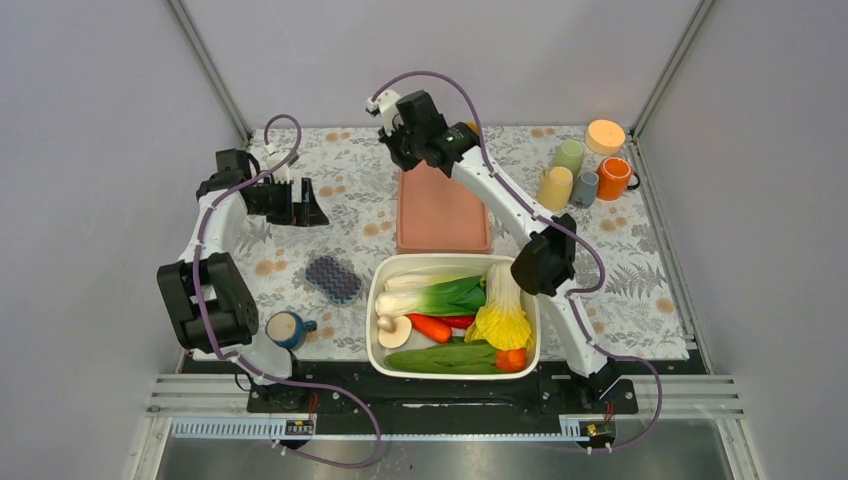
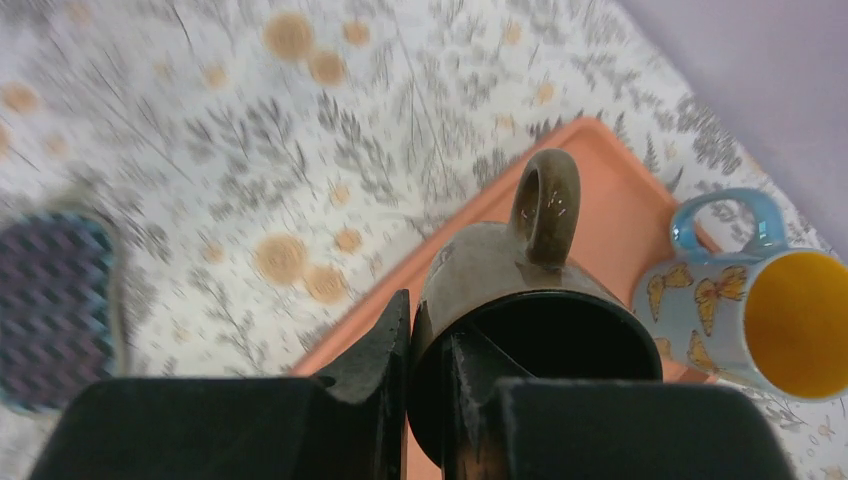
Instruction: Turn the mug right side up
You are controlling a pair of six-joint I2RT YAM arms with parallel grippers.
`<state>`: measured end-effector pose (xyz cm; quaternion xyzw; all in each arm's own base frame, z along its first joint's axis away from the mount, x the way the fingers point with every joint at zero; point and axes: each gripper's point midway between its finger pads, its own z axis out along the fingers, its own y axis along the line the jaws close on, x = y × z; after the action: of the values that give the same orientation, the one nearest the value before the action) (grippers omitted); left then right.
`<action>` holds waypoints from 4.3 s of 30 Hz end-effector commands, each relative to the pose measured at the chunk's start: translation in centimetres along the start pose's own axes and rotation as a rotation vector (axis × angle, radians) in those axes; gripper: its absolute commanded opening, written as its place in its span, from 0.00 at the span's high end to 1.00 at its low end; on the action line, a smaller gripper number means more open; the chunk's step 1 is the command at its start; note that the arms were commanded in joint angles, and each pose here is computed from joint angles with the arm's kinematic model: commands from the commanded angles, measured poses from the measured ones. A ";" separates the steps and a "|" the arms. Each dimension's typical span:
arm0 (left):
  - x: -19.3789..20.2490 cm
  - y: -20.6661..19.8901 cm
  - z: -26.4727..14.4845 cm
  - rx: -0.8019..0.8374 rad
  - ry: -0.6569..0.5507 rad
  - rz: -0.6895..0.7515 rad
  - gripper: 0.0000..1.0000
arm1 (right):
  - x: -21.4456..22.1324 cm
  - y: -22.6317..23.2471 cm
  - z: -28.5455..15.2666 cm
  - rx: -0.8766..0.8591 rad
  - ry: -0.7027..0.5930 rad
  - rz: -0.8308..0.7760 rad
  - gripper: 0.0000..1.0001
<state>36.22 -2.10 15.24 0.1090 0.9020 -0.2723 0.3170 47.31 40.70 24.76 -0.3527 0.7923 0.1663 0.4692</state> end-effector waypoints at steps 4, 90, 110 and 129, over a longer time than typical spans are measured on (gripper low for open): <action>1.5 0.7 0.4 -0.023 0.070 0.062 0.01 | 8.2 -2.3 1.8 -0.038 0.273 -0.230 1.00; -11.3 -11.5 22.4 -0.216 0.036 0.074 1.00 | 21.5 -15.4 -21.0 0.410 0.141 0.519 0.22; -19.1 -7.7 25.1 -0.359 -0.125 0.545 1.00 | 22.1 -14.9 -20.6 0.387 0.153 0.522 0.22; -19.2 -6.9 26.8 -0.359 -0.162 0.490 0.43 | 21.9 -14.3 -20.5 0.348 0.147 0.521 0.22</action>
<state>60.31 -23.04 10.55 0.2624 0.8719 -0.0335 0.4122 37.55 9.37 15.39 -0.0550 0.9189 0.1027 0.3768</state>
